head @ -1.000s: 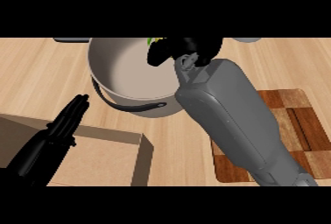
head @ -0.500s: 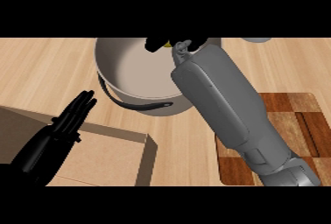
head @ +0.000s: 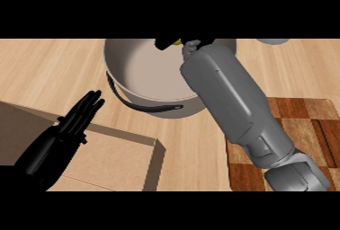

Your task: Pick the lemon from the cutting board and place it in the pot

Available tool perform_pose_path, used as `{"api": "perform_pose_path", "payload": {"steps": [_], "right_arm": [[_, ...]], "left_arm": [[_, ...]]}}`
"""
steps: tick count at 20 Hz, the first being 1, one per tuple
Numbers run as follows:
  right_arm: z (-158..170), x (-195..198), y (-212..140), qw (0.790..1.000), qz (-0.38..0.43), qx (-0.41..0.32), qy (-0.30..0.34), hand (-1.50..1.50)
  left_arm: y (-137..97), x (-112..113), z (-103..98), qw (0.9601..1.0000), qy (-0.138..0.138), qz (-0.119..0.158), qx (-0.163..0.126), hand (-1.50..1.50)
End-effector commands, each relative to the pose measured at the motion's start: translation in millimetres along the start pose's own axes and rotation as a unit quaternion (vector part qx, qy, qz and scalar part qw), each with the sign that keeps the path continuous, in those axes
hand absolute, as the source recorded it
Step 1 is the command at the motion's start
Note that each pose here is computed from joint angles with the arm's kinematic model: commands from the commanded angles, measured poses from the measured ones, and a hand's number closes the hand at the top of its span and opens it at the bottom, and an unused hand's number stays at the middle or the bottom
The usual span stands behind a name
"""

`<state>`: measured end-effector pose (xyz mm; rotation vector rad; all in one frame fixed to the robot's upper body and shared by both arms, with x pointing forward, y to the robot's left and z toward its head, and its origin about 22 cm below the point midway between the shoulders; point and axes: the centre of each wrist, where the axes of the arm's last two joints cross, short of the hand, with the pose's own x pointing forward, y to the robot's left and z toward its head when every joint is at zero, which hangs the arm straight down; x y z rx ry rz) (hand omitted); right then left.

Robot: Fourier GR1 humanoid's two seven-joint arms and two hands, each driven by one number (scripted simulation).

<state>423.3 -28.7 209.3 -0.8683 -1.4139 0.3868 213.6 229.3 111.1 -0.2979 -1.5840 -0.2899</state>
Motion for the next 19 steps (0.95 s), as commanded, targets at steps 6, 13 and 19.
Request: {"api": "perform_pose_path", "payload": {"steps": [6, 13, 19], "right_arm": [[-13.2, -26.2, 7.4, 0.988, -0.154, -0.028, 0.011, -1.5], [-18.2, -31.8, 12.8, 0.977, -0.197, -0.086, -0.009, -1.5], [-24.7, -46.5, 21.7, 0.974, -0.196, -0.115, 0.009, -1.5]], "left_arm": [[-16.4, -33.2, -3.4, 0.9956, 0.079, 0.045, -0.023, 0.0], [-12.6, -35.0, -4.3, 0.9954, 0.089, 0.034, -0.013, 0.0], [-5.2, -39.0, -3.2, 0.9945, 0.097, 0.04, 0.01, 0.0]]}}
